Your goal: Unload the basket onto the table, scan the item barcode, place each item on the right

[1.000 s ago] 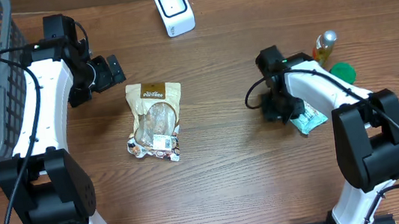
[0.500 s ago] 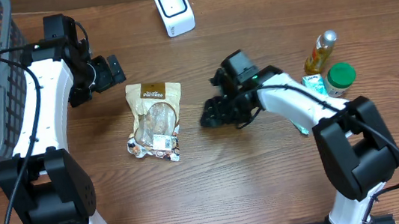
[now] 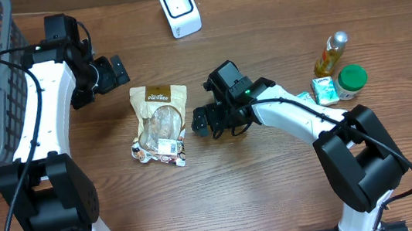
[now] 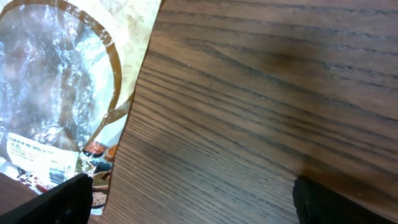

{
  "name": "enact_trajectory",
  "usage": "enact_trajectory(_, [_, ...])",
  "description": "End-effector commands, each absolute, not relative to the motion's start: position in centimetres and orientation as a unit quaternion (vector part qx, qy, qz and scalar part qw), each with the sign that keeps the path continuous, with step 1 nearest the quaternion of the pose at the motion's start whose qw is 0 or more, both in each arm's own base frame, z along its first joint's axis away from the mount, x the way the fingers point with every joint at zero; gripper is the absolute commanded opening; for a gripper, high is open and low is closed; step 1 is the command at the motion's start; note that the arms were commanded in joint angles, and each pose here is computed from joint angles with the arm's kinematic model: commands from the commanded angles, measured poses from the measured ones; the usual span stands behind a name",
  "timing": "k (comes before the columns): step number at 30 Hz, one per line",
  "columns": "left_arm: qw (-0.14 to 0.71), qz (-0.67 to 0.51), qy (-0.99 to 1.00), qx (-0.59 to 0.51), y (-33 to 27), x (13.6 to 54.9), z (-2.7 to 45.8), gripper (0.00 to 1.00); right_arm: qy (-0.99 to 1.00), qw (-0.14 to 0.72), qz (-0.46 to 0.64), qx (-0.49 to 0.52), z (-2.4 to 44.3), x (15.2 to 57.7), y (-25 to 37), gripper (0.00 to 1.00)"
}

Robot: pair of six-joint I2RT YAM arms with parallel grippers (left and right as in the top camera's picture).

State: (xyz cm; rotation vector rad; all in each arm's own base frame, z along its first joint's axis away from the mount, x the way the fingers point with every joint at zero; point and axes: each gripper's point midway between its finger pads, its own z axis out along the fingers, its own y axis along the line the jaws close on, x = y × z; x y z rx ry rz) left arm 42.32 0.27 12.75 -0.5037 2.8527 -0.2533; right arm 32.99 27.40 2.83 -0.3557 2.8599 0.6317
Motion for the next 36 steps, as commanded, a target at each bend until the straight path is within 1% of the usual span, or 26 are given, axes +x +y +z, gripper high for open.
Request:
enact_trajectory(1, [0.115, -0.114, 0.975, -0.153, -1.1, 42.1, 13.6, 1.00, 0.966, 0.102, 0.205, -0.117, 2.8, 33.2, 27.1, 1.00])
enact_trajectory(5, [0.091, -0.157, 0.972, -0.150, -3.0, 41.3, 13.4, 1.00, 0.966, 0.102, 0.205, -0.117, 2.8, 33.2, 27.1, 1.00])
enact_trajectory(6, [0.086, -0.165, 0.972, -0.145, -3.6, 41.1, 13.2, 0.95, 0.966, 0.102, 0.205, -0.117, 2.8, 33.2, 27.1, 1.00])
enact_trajectory(8, [0.076, -0.166, 0.974, -0.137, -4.5, 40.6, 12.7, 0.64, 0.966, 0.103, 0.205, -0.117, 2.8, 33.2, 27.2, 1.00])
enact_trajectory(9, [0.072, -0.164, 0.975, -0.132, -4.9, 40.4, 12.4, 0.52, 0.966, 0.103, 0.206, -0.117, 2.8, 33.2, 27.2, 1.00])
enact_trajectory(10, [0.063, -0.162, 0.977, -0.119, -5.8, 39.9, 12.0, 0.32, 0.966, 0.103, 0.206, -0.117, 2.8, 33.2, 27.2, 1.00])
enact_trajectory(11, [0.058, -0.162, 0.979, -0.112, -6.3, 39.6, 11.7, 0.20, 0.966, 0.103, 0.206, -0.117, 2.8, 33.2, 27.2, 1.00])
enact_trajectory(13, [0.053, -0.162, 0.980, -0.102, -7.1, 39.3, 11.3, 0.05, 0.966, 0.103, 0.206, -0.117, 2.8, 33.2, 27.2, 1.00])
enact_trajectory(16, [0.052, -0.162, 0.982, -0.077, -8.4, 39.0, 10.4, 0.04, 0.966, 0.103, 0.206, -0.117, 2.8, 33.2, 27.2, 1.00])
enact_trajectory(19, [0.046, -0.157, 0.985, -0.055, -9.4, 38.3, 9.4, 0.06, 0.966, 0.102, 0.205, -0.117, 2.8, 33.2, 27.1, 1.00])
enact_trajectory(20, [0.043, -0.155, 0.986, -0.051, -9.7, 38.1, 9.1, 0.09, 0.966, 0.102, 0.205, -0.117, 2.8, 33.2, 27.1, 1.00])
enact_trajectory(22, [0.040, -0.156, 0.986, -0.044, -10.2, 37.8, 9.0, 0.22, 0.966, 0.102, 0.205, -0.117, 2.8, 33.2, 27.1, 1.00])
enact_trajectory(23, [0.037, -0.162, 0.985, -0.038, -10.9, 37.7, 9.1, 0.21, 0.966, 0.102, 0.205, -0.117, 2.8, 33.2, 27.1, 1.00])
enact_trajectory(24, [0.035, -0.168, 0.984, -0.035, -11.3, 37.6, 9.1, 0.16, 0.966, 0.102, 0.205, -0.117, 2.8, 33.2, 27.1, 1.00])
enact_trajectory(25, [0.033, -0.176, 0.983, -0.032, -11.7, 37.4, 9.2, 0.16, 0.966, 0.102, 0.205, -0.117, 2.8, 33.2, 27.1, 1.00])
enact_trajectory(27, [0.032, -0.179, 0.983, -0.029, -12.0, 37.4, 9.3, 0.24, 0.966, 0.102, 0.205, -0.117, 2.8, 33.2, 27.1, 1.00])
enact_trajectory(28, [0.033, -0.176, 0.984, -0.027, -12.0, 37.3, 9.2, 0.25, 0.966, 0.102, 0.205, -0.117, 2.8, 33.2, 27.1, 1.00])
enact_trajectory(30, [0.034, -0.158, 0.987, -0.025, -11.7, 37.3, 8.9, 0.23, 0.966, 0.102, 0.205, -0.117, 2.8, 33.2, 27.1, 1.00])
enact_trajectory(32, [0.035, -0.140, 0.989, -0.023, -11.4, 37.2, 8.6, 0.15, 0.967, 0.100, 0.204, -0.116, 2.7, 33.1, 27.1, 1.00])
enact_trajectory(34, [0.035, -0.129, 0.991, -0.020, -11.3, 37.1, 8.4, 0.09, 0.967, 0.100, 0.204, -0.116, 2.7, 33.1, 27.0, 1.00])
enact_trajectory(36, [0.033, -0.126, 0.991, -0.016, -11.5, 37.0, 8.3, 0.08, 0.967, 0.099, 0.203, -0.116, 2.7, 33.1, 27.0, 1.00])
